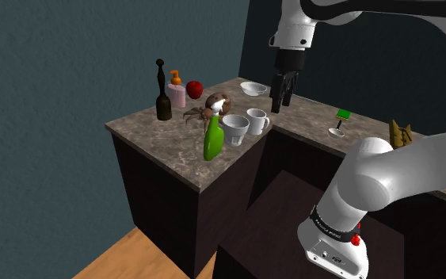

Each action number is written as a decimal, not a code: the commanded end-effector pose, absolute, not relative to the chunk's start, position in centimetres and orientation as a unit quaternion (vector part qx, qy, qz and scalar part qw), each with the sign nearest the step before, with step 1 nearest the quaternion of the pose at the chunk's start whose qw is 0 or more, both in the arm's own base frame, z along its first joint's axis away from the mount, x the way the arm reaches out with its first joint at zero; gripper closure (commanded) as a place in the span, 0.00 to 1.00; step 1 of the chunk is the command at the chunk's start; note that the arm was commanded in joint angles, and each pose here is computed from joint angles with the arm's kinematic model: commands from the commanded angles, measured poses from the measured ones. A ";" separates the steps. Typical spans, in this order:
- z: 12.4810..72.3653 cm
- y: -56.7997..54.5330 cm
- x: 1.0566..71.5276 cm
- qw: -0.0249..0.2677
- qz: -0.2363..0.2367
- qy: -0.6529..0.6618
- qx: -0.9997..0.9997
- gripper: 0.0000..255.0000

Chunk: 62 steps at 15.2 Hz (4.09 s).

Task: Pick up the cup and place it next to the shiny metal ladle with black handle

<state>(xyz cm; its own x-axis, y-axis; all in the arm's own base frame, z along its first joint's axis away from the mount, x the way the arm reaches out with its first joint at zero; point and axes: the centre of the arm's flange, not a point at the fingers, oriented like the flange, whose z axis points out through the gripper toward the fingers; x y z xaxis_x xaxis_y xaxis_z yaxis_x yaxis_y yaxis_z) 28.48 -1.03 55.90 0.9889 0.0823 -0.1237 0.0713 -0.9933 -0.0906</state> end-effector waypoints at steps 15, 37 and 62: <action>46.6 -11.6 40.5 0.064 0.045 -0.055 -0.995 0.00; 35.1 -18.9 50.3 0.081 0.030 -0.068 -0.994 0.00; 40.4 -18.9 50.3 0.081 0.030 -0.068 -0.994 1.00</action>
<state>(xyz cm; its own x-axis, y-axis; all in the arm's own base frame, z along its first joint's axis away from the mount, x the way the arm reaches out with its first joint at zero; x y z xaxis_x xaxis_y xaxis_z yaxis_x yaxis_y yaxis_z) 50.26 -18.91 39.87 0.9888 0.1409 -0.0492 0.1310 -0.9775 -0.1651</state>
